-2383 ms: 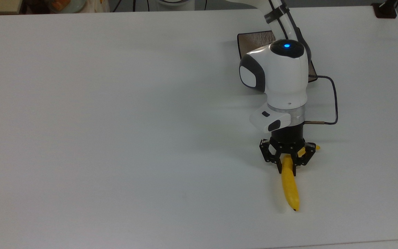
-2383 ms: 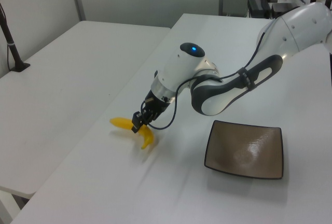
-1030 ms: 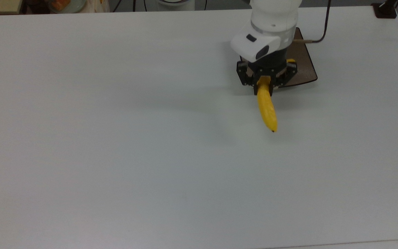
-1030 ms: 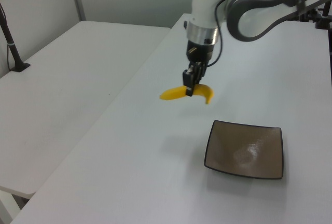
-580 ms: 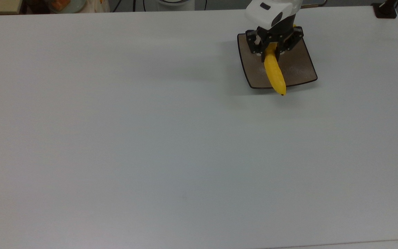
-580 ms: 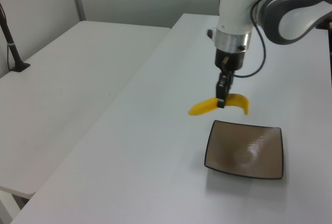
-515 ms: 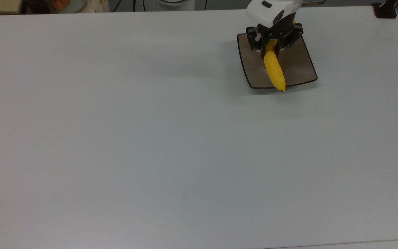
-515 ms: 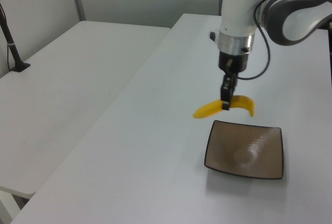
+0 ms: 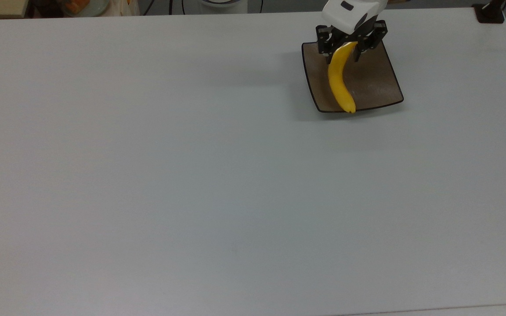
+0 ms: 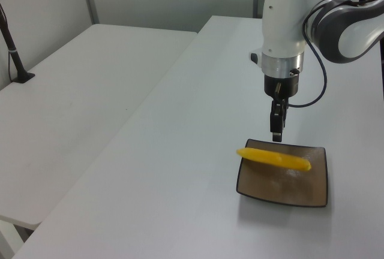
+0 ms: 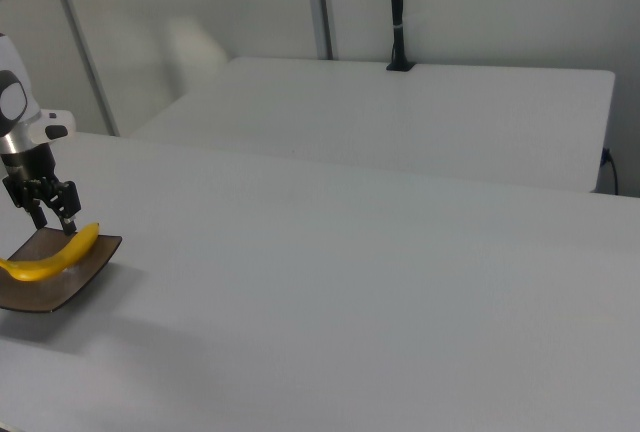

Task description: Bananas placed on a ceramic plate

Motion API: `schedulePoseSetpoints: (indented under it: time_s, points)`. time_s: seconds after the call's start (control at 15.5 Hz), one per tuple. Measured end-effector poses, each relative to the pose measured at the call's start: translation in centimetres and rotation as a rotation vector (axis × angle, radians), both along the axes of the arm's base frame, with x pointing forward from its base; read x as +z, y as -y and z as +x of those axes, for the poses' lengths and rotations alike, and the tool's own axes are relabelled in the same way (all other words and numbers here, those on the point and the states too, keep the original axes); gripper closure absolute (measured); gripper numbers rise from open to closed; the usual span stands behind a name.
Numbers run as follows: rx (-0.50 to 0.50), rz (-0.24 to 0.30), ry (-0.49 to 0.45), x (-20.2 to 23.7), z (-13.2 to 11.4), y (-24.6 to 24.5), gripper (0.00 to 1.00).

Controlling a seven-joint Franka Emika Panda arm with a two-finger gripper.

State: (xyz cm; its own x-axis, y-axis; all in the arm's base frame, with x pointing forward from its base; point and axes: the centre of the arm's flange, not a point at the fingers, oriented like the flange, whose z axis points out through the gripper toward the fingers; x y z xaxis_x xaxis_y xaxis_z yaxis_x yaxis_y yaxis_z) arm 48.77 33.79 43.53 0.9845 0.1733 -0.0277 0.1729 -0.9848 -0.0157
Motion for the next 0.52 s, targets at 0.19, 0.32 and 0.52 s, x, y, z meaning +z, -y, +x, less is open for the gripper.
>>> schedulePoseSetpoints:
  time_s: [0.19,0.32,0.52]
  points:
    - [0.0,0.0,0.0,0.02,0.02,0.02,0.02]
    - [-0.001,0.001,0.002,0.1,0.09,0.07,0.0]
    - [0.005,0.003,0.007,0.41,0.44,0.49,0.0]
